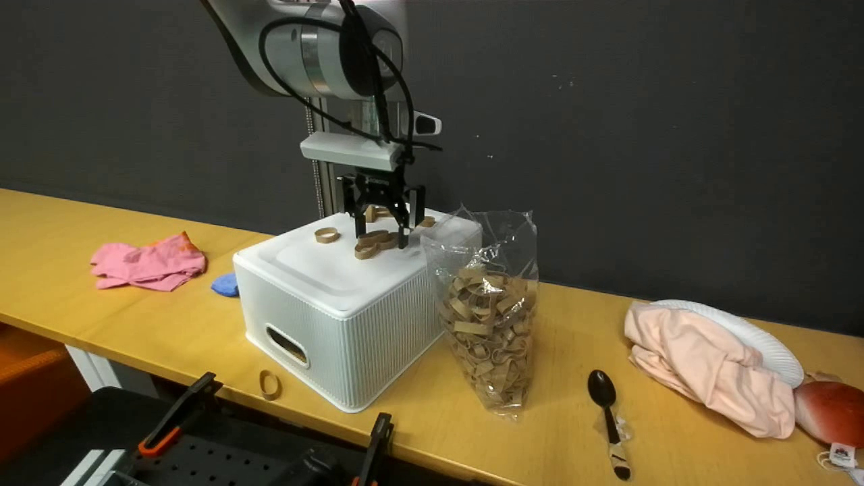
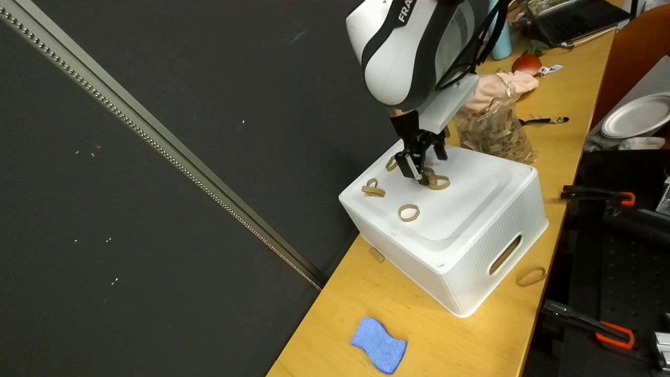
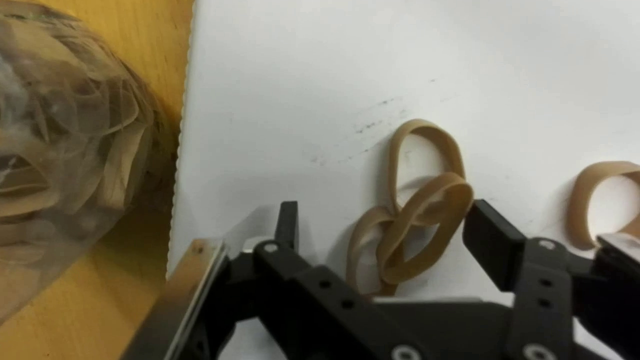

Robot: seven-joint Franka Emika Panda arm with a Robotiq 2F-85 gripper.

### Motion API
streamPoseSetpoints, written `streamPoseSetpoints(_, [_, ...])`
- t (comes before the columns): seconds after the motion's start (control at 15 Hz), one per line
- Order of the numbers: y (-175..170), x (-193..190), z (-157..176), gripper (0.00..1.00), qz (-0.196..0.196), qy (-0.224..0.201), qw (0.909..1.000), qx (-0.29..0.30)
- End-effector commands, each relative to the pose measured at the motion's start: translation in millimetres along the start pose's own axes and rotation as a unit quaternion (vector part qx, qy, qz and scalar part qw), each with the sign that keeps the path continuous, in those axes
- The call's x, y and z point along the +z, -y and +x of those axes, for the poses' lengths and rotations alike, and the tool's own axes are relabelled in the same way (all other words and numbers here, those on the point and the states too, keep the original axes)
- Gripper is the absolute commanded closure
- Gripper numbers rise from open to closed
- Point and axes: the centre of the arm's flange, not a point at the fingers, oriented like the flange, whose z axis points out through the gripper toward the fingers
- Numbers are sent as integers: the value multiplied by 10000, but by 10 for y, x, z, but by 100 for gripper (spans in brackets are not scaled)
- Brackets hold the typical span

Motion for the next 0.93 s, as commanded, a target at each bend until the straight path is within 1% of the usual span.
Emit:
streamPoseSetpoints(0.0, [31, -12, 21, 12, -20, -53, 10000, 5])
streamPoseSetpoints(0.13, [44, 1, 3, 27, -12, -48, 10000, -2])
streamPoseSetpoints(0.2, [48, 6, -4, 38, -10, -44, 10000, 1])
streamPoseSetpoints(0.33, [42, 35, -26, 42, 0, -23, 10000, 10])
streamPoseSetpoints(0.47, [30, 41, -26, 35, 0, -8, 10000, 22])
streamPoseSetpoints(0.53, [30, 39, -18, 36, -3, -3, 10000, 24])
streamPoseSetpoints(0.6, [27, 33, -21, 44, -6, -3, 10000, 23])
streamPoseSetpoints(0.67, [28, 22, -26, 57, -5, -13, 10000, 19])
streamPoseSetpoints(0.8, [32, 19, -18, 69, -4, -16, 10000, 16])
streamPoseSetpoints(0.87, [31, 23, -19, 78, -3, -13, 10000, 14])
